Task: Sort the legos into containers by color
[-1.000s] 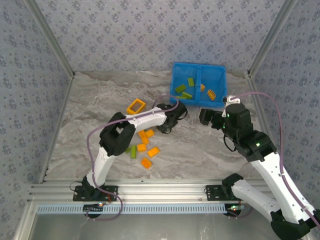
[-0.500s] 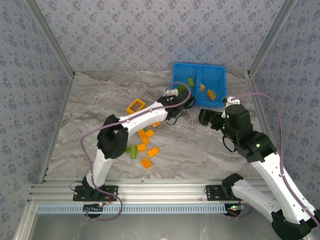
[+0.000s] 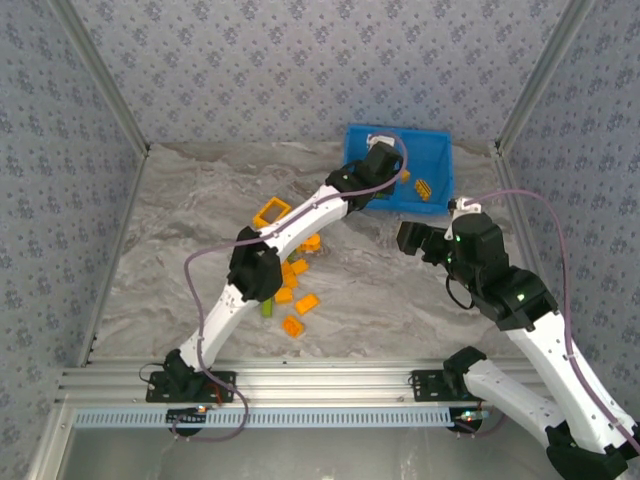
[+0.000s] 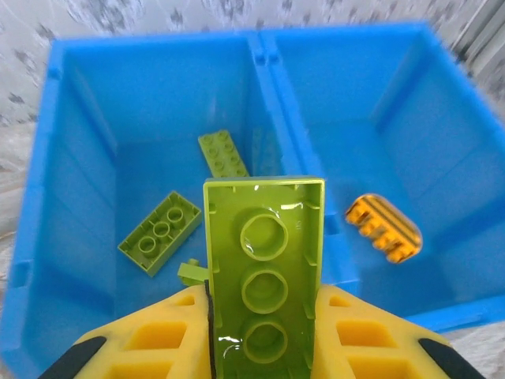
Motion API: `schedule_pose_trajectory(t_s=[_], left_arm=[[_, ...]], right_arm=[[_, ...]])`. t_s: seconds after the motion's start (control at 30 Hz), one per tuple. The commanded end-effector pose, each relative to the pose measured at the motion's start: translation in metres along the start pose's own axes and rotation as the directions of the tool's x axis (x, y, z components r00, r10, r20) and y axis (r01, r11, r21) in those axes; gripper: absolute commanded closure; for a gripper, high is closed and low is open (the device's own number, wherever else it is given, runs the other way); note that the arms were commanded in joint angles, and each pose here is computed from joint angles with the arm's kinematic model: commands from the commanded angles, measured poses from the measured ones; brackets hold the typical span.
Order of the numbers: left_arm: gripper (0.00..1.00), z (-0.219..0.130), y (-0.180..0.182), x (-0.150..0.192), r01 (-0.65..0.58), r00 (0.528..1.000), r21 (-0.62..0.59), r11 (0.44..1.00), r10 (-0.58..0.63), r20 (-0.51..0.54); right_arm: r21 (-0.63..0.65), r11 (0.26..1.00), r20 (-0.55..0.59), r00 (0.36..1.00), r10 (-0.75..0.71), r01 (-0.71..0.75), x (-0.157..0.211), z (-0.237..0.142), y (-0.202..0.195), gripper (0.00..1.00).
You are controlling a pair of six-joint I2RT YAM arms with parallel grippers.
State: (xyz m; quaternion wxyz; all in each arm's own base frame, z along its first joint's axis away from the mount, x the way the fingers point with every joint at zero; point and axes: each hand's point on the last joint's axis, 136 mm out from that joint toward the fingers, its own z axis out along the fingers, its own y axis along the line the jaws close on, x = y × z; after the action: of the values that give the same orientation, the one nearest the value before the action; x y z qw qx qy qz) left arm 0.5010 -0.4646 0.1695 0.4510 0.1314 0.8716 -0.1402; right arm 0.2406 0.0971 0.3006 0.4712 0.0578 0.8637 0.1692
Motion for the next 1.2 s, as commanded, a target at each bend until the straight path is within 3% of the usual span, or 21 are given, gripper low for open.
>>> schedule_pose_trajectory(t_s=[0.0,0.2,0.27,0.4,0.63,0.77,0.93,1.07,1.17], left_arm=[[0.73,0.018,0.000,-0.015,0.000,0.999,0.118,0.993,-0.005,0.036],[0.67,0.036,0.009,-0.013,0.028,0.999,0.142,0.989,-0.033,0.038],[0.56,0.035,0.009,-0.020,0.027,0.998,0.144,0.989,-0.036,0.059],[0.44,0.017,0.008,-0.048,0.036,0.992,0.149,0.988,-0.053,0.112],[0.39,-0.063,-0.003,-0.107,0.107,0.980,0.243,0.964,-0.144,0.139],[0.37,-0.121,-0.010,-0.123,0.102,0.980,0.313,0.944,-0.150,0.132],[0.34,-0.193,0.002,-0.106,0.030,0.979,0.326,0.945,-0.094,0.181],[0.32,-0.224,0.041,-0.055,0.004,0.991,0.219,0.976,-0.034,0.132],[0.31,-0.244,0.079,-0.012,0.023,0.997,0.112,0.993,-0.031,0.076]], right_arm=[[0.013,1.000,-0.025,1.000,0.010,-0.010,0.008,-0.002,-0.004,0.00],[0.025,1.000,-0.052,0.999,0.013,-0.011,0.017,0.000,-0.008,0.00],[0.025,1.000,-0.051,0.999,0.018,-0.017,0.018,0.001,-0.008,0.00],[0.013,1.000,-0.046,0.999,0.027,-0.026,0.016,0.002,-0.005,0.00],[0.013,0.999,-0.036,0.999,0.034,-0.033,0.012,0.002,-0.003,0.00],[0.015,0.999,-0.040,0.998,0.039,-0.039,0.012,0.004,-0.003,0.00],[0.020,0.999,-0.054,0.998,0.034,-0.033,0.017,0.013,-0.002,0.00],[0.001,1.000,-0.083,0.996,0.013,-0.013,0.025,0.028,0.004,0.00],[-0.087,0.995,-0.134,0.989,-0.065,0.054,0.037,0.048,0.023,0.00]])
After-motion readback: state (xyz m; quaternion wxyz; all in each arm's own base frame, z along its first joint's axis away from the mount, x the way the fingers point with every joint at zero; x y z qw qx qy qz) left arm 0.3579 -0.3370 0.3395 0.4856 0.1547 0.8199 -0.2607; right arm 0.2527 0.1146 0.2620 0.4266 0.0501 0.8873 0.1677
